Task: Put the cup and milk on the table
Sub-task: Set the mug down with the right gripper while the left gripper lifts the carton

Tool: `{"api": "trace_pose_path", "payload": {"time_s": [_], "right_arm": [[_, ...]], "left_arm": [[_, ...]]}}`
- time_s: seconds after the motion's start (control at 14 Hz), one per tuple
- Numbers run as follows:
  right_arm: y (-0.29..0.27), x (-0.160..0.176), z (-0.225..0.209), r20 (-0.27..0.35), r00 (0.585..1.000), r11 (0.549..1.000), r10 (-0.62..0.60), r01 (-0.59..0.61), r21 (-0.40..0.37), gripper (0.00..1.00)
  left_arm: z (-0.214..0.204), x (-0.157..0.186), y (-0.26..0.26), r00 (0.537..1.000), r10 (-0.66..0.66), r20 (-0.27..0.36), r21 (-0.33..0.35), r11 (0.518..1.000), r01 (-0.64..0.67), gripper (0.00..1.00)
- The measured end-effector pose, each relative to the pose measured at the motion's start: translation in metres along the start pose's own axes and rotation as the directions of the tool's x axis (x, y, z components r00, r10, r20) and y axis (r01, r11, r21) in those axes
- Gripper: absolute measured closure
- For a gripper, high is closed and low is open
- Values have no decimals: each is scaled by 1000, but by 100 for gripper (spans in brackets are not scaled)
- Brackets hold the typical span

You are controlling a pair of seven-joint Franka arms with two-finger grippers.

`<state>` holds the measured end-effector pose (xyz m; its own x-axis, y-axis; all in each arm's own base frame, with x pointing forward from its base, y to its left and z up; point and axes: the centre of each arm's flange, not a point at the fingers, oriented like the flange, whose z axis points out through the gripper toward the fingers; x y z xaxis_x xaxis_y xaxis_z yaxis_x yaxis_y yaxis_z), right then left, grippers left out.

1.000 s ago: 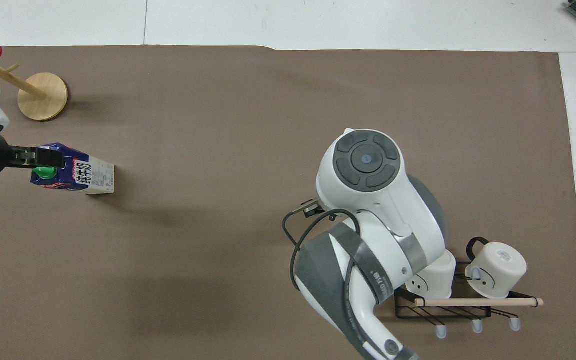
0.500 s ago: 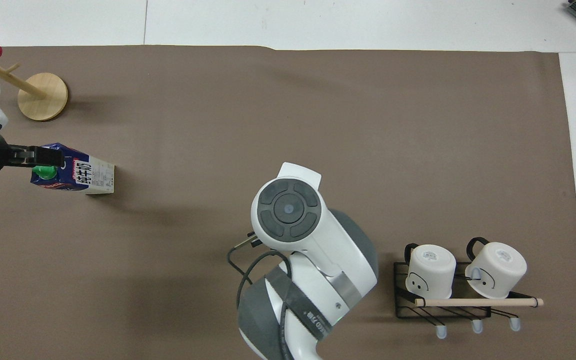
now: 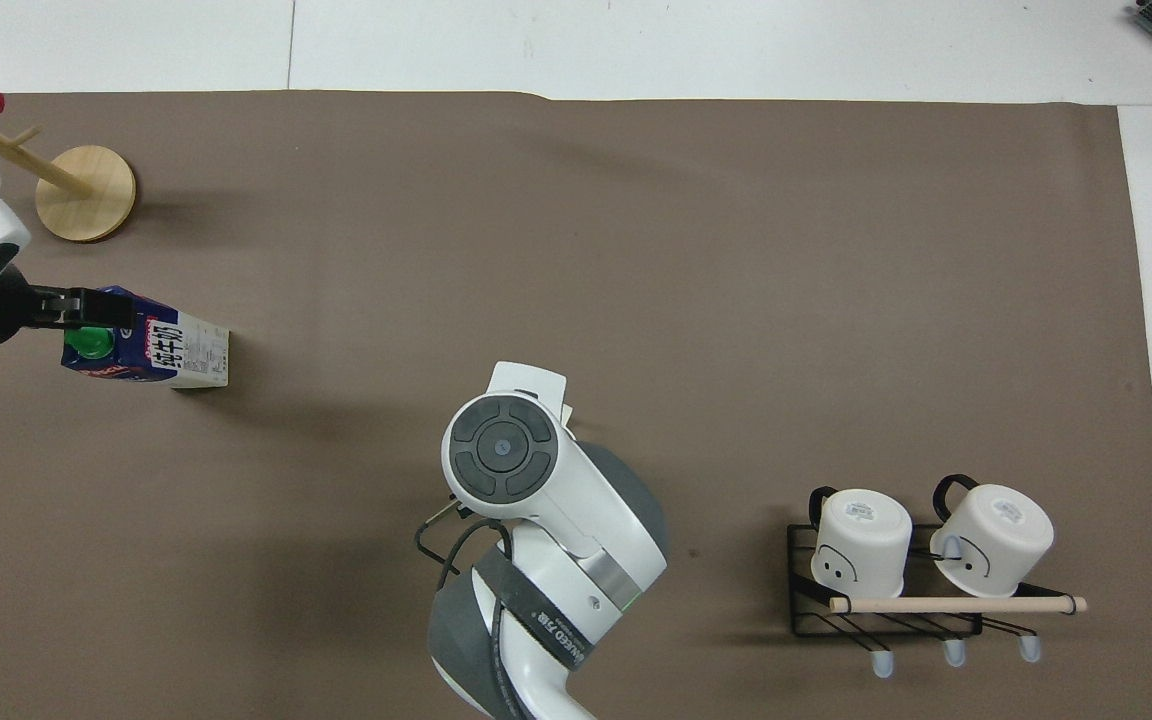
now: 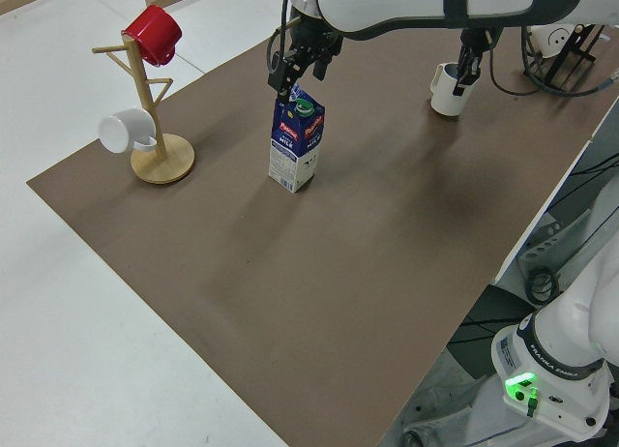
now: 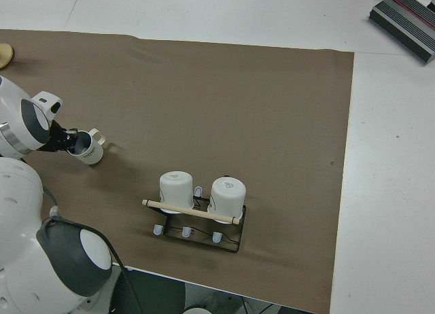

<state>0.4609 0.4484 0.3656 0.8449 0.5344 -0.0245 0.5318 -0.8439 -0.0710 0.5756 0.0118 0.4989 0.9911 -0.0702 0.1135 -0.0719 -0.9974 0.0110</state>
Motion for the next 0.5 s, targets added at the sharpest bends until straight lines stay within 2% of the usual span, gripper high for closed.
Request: {"api": "trace_pose_path", "payload": {"time_s": [0.21, 0.5], "right_arm": [[4, -5, 7, 11, 999, 998, -47, 48, -47, 96], [6, -12, 12, 25, 998, 996, -56, 58, -66, 96]], "left_arm": [[16, 5, -2, 1000, -3, 1, 0, 1000, 3, 0], [32, 8, -4, 1000, -5, 19, -2, 1000, 5, 0]]}}
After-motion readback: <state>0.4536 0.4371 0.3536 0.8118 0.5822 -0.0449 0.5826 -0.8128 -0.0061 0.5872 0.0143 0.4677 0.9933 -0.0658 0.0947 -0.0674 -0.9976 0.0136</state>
